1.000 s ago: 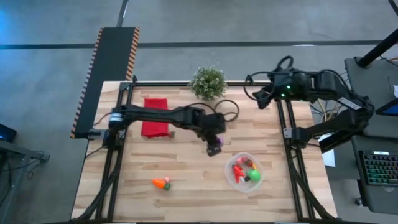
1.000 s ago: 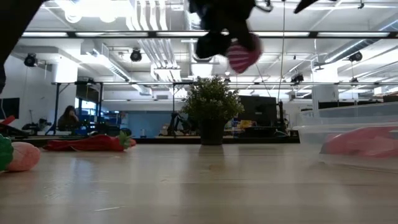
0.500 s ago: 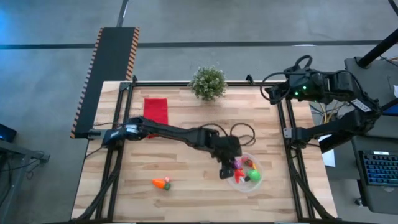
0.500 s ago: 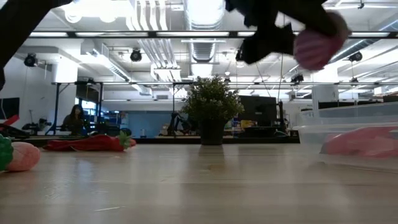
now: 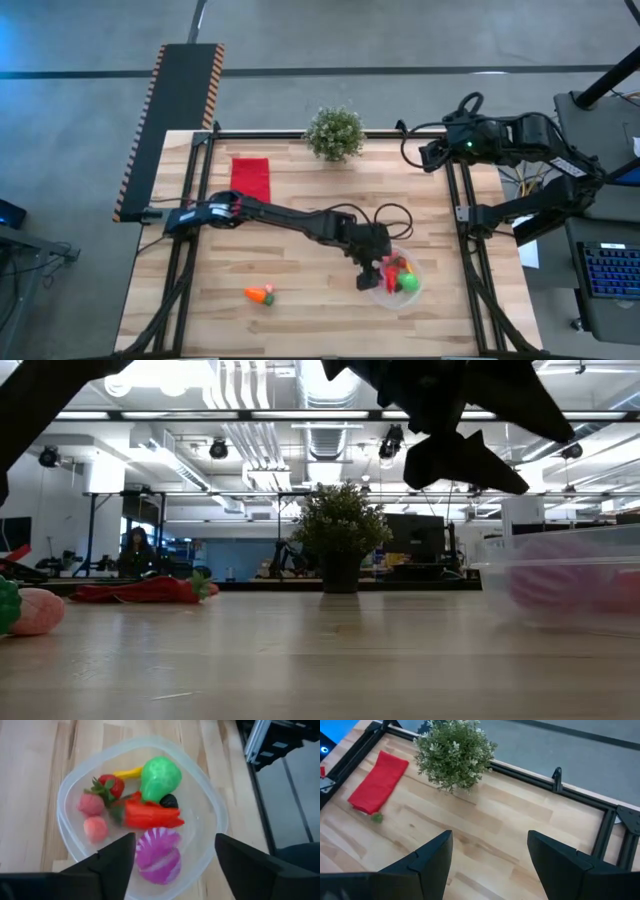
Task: Pick and placing Produce into tupperware
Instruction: Put the red strawberry into the transparent bin
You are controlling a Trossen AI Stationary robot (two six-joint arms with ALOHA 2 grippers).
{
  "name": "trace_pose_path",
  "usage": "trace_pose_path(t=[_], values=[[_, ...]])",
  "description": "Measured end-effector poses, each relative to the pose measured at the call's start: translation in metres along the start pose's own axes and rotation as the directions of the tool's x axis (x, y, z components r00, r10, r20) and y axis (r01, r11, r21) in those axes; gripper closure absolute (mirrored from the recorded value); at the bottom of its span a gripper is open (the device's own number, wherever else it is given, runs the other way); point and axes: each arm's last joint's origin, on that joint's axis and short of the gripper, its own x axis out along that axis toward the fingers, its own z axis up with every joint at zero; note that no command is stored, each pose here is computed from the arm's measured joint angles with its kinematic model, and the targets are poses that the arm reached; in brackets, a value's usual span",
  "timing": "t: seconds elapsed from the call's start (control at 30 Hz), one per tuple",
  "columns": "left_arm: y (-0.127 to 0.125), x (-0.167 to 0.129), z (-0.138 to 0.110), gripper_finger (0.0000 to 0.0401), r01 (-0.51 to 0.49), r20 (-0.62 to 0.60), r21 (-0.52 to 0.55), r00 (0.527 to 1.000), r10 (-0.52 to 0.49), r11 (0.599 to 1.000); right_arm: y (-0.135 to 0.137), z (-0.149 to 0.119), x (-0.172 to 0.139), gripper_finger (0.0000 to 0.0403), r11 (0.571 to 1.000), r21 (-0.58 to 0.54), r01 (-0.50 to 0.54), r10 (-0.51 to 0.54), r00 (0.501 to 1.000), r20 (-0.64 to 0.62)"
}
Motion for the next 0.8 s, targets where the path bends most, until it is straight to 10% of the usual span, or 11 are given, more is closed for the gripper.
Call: trace_pose_path(t=[0.3,0.5,0.63,0.8], values=[[0.018,-0.019,-0.012,0.0118,-0.14,-0.182,0.032,0.973,0.144,0.99,0.0,0.0,0.0,0.0154,1.0,-0.001,0.002,-0.002,1.0,-0.001],[0.04,-0.056,-0.049,0.0118,-0.523,-0.402,0.263,0.704,0.585,0.811,0.001,0.0,0.001,0.0154,1.0,-0.003,0.002,-0.002,1.0,-0.002],[0.066,-0.059,-0.084,0.0118,-0.461,-0.515,0.141,0.722,0.463,0.876,0.001,0.0,0.001,0.0154,1.0,-0.009,0.001,-0.001,1.0,-0.001],[0.083,-0.1,-0.132,0.0118,-0.591,-0.635,0.072,0.594,0.494,0.803,0.001,0.0,0.001,0.0154,1.0,-0.02,-0.007,0.007,1.0,-0.011]])
